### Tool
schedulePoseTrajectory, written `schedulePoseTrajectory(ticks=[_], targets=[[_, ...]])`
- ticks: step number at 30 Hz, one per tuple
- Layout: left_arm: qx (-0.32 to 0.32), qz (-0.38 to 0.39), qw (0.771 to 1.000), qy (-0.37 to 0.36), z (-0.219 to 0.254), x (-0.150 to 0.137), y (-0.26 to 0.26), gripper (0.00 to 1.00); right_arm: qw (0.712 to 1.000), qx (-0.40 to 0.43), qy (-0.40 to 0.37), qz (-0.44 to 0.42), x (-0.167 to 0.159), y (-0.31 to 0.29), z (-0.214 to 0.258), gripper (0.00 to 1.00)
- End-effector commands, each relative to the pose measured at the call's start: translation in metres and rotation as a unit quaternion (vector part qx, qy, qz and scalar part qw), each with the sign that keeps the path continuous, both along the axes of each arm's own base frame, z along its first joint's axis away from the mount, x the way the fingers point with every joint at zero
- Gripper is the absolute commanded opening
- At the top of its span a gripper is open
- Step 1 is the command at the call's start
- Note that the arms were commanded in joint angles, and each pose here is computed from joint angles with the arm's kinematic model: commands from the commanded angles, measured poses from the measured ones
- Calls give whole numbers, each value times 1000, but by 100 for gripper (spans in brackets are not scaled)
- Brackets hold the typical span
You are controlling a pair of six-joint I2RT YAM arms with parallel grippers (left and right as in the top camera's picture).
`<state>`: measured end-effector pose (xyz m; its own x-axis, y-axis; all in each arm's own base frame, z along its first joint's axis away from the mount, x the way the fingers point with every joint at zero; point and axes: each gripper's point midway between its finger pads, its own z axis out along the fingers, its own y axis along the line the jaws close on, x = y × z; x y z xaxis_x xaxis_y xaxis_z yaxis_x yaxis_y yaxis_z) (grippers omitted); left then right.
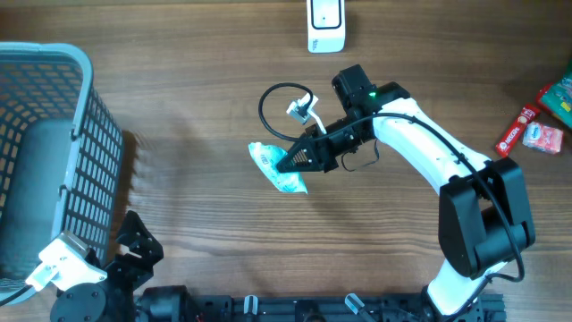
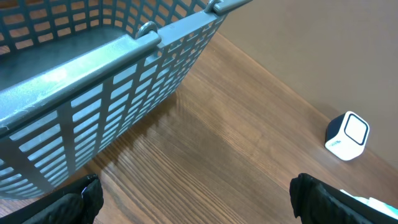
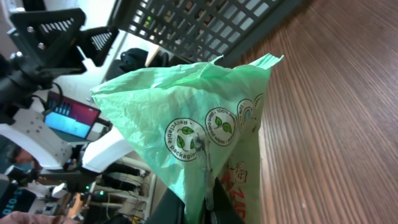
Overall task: Scan the item barcode
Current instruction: 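Hold the tissue pack in front of the white scanner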
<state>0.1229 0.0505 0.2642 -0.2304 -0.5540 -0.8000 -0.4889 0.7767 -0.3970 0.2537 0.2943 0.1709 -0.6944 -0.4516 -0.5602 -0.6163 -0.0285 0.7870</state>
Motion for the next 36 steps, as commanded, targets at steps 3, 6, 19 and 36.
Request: schedulePoseTrajectory(ticks=[3,6,19,36], targets=[[5,4,1000,-3,1,-1,2,100,1000,4,-23,2,-1,-1,6,5],[5,4,1000,-3,1,-1,2,100,1000,2,-22,2,-1,-1,5,4],[5,4,1000,-3,1,-1,2,100,999,-34,-23,-5,1,-4,-6,5],[5,4,1000,-3,1,-1,2,100,749,-501,-220,-373,165,-128,-77,4]])
